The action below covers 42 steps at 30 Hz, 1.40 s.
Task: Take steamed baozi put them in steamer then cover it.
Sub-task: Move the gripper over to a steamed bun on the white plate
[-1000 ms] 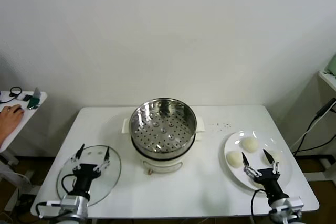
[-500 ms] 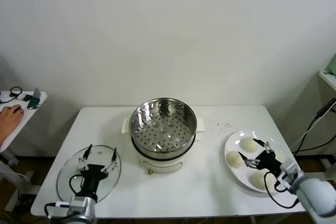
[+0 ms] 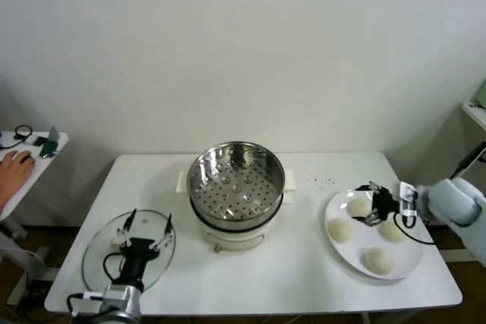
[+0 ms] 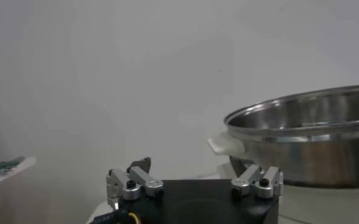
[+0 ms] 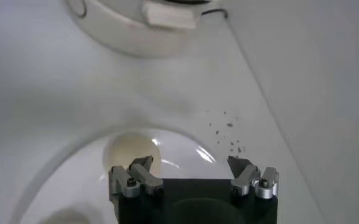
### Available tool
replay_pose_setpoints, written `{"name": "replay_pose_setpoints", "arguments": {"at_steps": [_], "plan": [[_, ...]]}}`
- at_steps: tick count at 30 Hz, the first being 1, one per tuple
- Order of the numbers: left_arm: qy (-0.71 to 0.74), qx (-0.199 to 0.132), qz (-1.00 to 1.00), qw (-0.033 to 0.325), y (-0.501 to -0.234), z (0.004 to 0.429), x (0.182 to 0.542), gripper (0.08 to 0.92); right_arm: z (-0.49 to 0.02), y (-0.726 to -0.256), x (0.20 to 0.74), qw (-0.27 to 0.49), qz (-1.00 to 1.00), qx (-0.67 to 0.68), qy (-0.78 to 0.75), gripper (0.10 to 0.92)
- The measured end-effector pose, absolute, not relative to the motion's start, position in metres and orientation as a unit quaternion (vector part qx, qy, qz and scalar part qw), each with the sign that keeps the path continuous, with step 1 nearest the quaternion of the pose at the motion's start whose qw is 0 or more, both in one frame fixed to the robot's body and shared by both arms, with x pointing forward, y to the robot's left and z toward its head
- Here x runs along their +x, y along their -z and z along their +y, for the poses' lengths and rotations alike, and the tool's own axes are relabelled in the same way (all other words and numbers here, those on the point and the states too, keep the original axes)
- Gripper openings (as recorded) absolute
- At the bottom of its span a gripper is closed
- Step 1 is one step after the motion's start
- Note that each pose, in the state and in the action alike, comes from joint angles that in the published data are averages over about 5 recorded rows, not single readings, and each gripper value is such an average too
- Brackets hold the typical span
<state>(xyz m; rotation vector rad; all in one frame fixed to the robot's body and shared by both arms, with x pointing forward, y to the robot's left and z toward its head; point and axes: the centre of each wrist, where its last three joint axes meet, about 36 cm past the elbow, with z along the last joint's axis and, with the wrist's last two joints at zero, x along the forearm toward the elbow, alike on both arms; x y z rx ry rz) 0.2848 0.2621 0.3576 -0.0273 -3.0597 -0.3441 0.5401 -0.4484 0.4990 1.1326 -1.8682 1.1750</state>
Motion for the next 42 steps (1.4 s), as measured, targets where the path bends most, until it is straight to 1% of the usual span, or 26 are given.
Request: {"name": "replay_pose_setpoints", "arguments": {"at_steps": [5,10,15,29,42], "plan": [[0.111,-0.009,-0.993,0.034,-0.359,0.263,0.284,0.823,-0.453,-0.509,0.574,0.363,-0.658,0.448,-0.484,0.823],[0.112,-0.008,-0.993,0.034,-0.361,0.265,0.285,0.823,-0.456,-0.502,0.598,0.404,-0.613,0.457,-0.503,0.823],[0.115,-0.007,-0.993,0.033,-0.363,0.268,0.287,0.823,-0.456,-0.496,0.618,0.427,-0.587,0.456,-0.515,0.823],[0.124,-0.007,-0.992,0.035,-0.364,0.272,0.292,0.823,-0.435,-0.465,0.654,0.449,-0.554,0.467,-0.524,0.823],[0.126,-0.005,-0.991,0.036,-0.364,0.274,0.291,0.823,-0.421,-0.450,0.666,0.455,-0.536,0.476,-0.528,0.815]]}}
